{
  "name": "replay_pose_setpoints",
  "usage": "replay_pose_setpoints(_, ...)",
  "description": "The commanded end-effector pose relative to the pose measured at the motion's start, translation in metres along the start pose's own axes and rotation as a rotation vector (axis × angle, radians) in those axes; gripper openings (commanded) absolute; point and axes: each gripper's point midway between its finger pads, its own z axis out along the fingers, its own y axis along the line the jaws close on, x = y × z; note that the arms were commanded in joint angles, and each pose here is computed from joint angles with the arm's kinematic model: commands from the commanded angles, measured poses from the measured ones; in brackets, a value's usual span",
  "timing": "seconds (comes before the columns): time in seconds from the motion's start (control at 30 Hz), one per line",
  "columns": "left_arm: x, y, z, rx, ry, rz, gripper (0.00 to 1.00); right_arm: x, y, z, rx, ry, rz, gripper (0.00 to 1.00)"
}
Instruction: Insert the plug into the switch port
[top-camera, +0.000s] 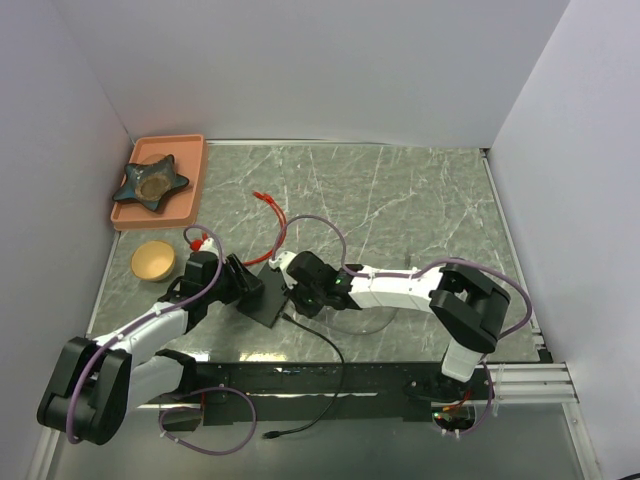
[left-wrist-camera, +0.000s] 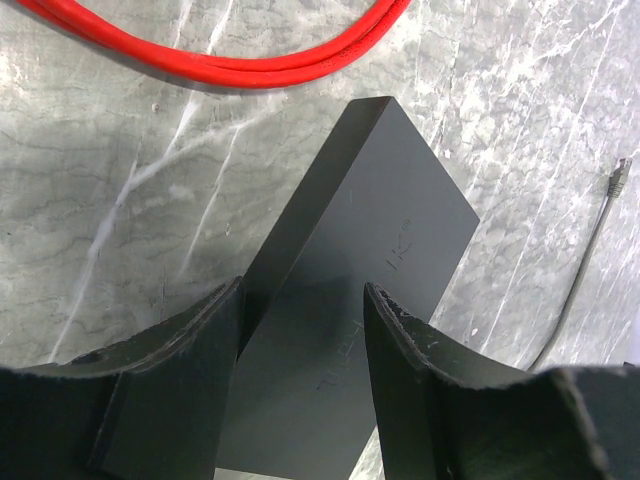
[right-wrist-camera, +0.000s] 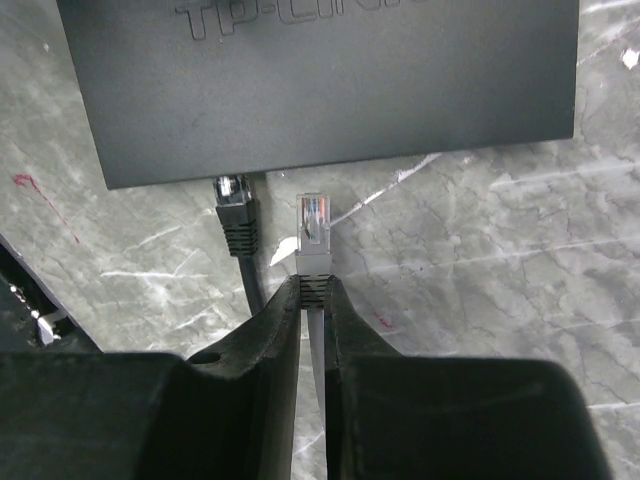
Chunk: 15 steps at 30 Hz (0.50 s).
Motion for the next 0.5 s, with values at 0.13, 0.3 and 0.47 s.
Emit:
replay_pose_setpoints(0.13,0.0,-0.01,-0.0034,0.044,0.007,-0.001,0.56,-0.0154,0.0009,0.0061,0.024,-0.017,0.001,0.0)
replay_pose_setpoints(0.3,-0.0004,-0.0111,-0.0037,0.049,0.007,0.001,0.56,-0.0163,0.0003,0.0091,0.034,-0.01,-0.003,0.0)
replay_pose_setpoints(0.47,-0.0001,-0.0107,-0.0036,0.047,0.009,0.005,0.57,-0.0195,0.0012,0.0071,0.033,-0.027,0.001,0.0)
